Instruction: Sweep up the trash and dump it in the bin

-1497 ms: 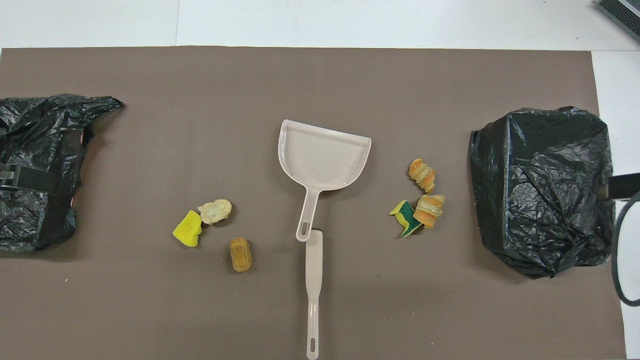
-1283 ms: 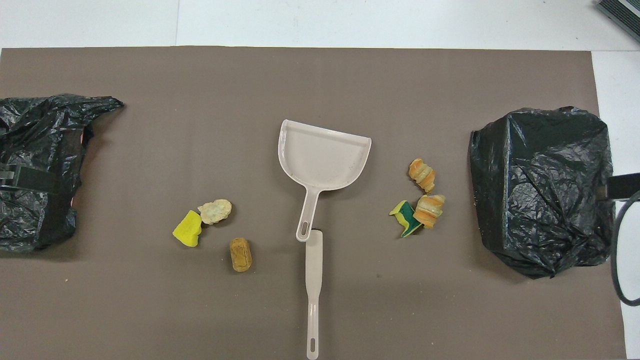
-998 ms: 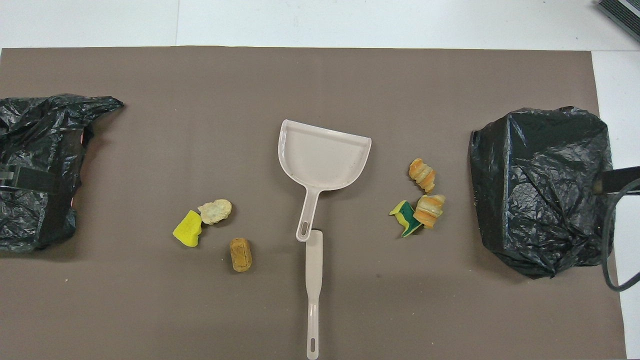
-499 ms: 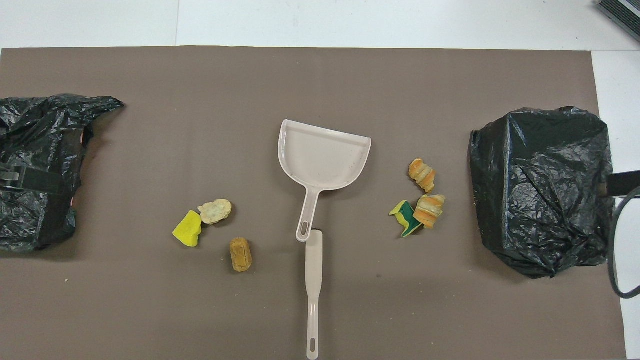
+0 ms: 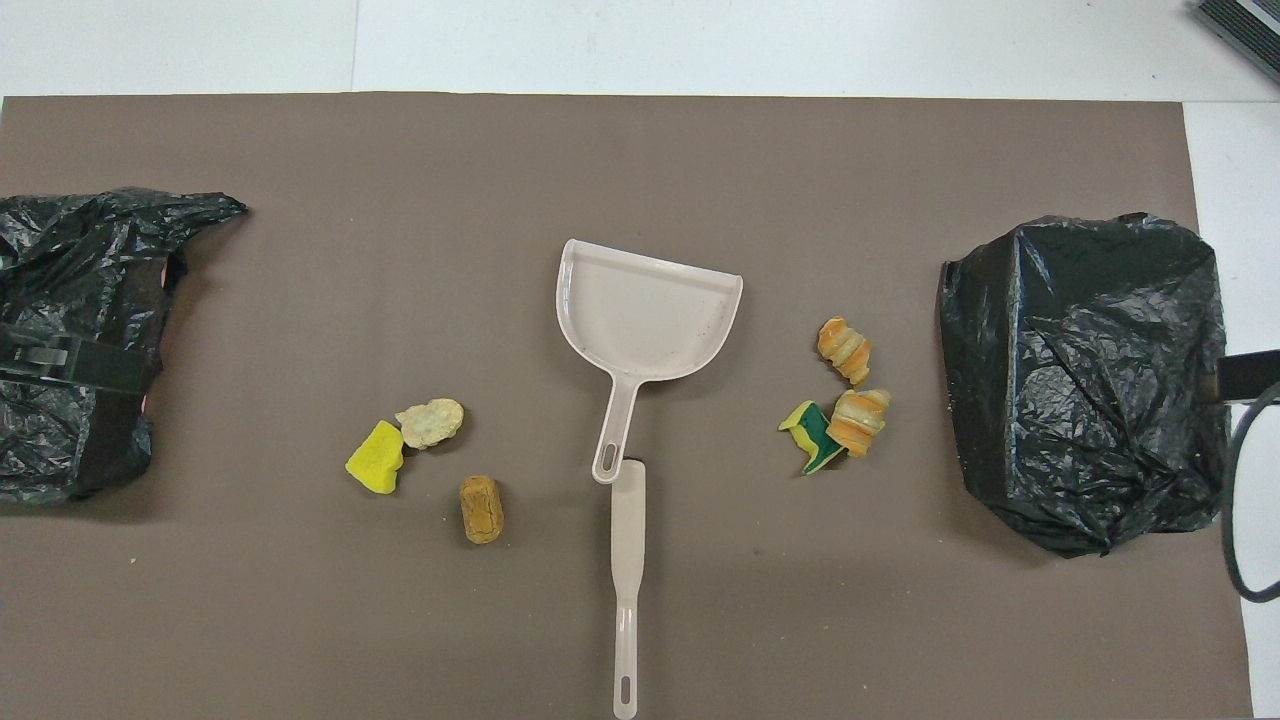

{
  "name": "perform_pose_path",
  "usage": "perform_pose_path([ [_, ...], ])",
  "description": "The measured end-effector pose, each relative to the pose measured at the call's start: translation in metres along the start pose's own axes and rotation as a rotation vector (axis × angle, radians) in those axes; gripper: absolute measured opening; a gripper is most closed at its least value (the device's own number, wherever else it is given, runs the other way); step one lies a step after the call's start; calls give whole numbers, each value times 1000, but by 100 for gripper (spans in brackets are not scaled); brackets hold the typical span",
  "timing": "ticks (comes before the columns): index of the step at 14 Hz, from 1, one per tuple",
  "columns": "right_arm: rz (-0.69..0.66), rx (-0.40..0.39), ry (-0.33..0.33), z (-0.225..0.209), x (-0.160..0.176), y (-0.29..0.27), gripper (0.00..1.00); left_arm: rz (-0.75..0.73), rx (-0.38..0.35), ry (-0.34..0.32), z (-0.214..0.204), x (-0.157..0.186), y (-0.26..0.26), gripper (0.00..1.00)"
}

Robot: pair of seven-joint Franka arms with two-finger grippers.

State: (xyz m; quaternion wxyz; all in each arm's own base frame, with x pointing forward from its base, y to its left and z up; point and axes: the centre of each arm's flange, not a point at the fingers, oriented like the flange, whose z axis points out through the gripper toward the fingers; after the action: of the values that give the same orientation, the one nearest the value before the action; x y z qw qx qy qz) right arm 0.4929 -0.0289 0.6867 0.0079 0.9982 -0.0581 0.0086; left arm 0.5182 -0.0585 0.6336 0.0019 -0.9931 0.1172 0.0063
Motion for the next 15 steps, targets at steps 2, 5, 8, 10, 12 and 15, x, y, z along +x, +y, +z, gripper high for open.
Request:
perform_pose_path([
  [2,0,0,-2,1,0,0,100,42,-2,-13,2,1,22,100],
  [5,0,0,-2,1,0,0,100,119,-2,-33,10,2,63,100],
  [8,1,0,2,1,1,1,100,194,-2,-67,26,-2,112,100],
  [10,1,0,0,1,1,1,100,198,3,-91,44,-8,143,100],
  [12,1,0,0,2,1,1,100,198,3,-79,63,-16,175,100],
  [15,1,0,0,2,1,1,100,180,-6,-59,90,-36,224,100],
])
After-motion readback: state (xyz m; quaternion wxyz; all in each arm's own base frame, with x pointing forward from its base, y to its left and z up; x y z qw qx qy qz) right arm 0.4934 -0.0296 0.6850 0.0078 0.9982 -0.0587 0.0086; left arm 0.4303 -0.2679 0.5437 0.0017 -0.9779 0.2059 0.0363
